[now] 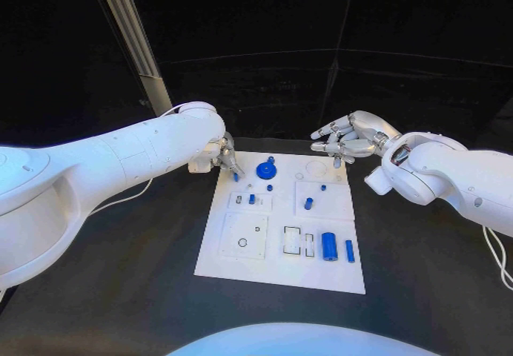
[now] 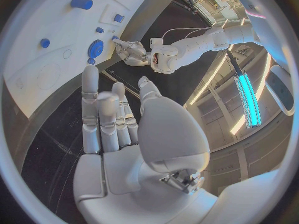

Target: Assemble the parts on the task board

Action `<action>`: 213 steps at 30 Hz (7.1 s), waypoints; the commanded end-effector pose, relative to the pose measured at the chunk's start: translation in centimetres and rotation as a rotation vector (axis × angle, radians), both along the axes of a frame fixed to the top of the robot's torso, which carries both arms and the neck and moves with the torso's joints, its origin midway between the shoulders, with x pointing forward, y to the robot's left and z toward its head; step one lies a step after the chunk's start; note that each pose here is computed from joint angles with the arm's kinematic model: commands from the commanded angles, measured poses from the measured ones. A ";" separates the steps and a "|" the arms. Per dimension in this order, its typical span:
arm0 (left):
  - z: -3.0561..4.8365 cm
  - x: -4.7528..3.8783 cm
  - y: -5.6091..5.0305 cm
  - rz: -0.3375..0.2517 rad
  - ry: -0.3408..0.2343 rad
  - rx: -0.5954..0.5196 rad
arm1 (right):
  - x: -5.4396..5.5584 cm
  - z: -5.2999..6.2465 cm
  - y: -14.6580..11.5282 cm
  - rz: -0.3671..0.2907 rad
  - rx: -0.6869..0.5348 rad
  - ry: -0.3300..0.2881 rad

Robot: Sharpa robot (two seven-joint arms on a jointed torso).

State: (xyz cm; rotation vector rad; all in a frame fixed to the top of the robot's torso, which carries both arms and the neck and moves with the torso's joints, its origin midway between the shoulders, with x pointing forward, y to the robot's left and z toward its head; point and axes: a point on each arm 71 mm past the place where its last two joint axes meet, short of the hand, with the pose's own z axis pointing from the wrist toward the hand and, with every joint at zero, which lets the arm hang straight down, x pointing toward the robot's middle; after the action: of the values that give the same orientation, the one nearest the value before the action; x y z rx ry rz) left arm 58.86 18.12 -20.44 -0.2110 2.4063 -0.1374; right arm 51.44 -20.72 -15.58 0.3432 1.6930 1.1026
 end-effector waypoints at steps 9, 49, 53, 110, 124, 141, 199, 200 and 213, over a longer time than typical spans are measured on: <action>0.56 0.25 -0.1 -0.008 -0.089 -0.067 | 0.0 0.1 0.1 0.013 -0.005 0.004; -0.89 -7.35 1.1 -0.145 -0.153 -0.193 | 0.4 -0.1 -0.5 0.003 -0.012 0.007; -1.17 -7.57 1.0 -0.148 -0.156 -0.202 | 0.4 -0.1 -0.4 0.003 -0.012 0.006; -3.00 -7.63 0.1 -0.175 -0.089 -0.132 | 0.4 -0.1 -0.3 0.005 -0.012 0.008; -3.18 -7.52 -0.2 -0.174 -0.065 -0.105 | 0.4 -0.1 -0.3 0.005 -0.013 0.009; -3.12 -7.11 0.3 -0.131 -0.089 -0.090 | 0.4 -0.1 -0.3 0.004 -0.012 0.007; -0.54 -5.08 -6.0 -0.637 -0.572 -0.234 | 0.5 -0.1 -0.3 -0.006 -0.011 0.002; -0.69 -5.03 -6.1 -0.641 -0.571 -0.223 | 0.5 -0.1 -0.3 -0.005 -0.011 0.002; -1.80 -5.17 -7.3 -0.678 -0.521 -0.186 | 0.5 -0.1 0.0 0.000 -0.010 0.003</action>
State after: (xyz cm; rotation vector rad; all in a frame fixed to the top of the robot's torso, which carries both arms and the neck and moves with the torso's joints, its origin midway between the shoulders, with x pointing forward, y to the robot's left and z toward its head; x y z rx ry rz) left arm 53.80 10.92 -22.13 0.4540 1.8383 -0.6504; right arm 51.95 -20.84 -15.89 0.3445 1.7102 1.0871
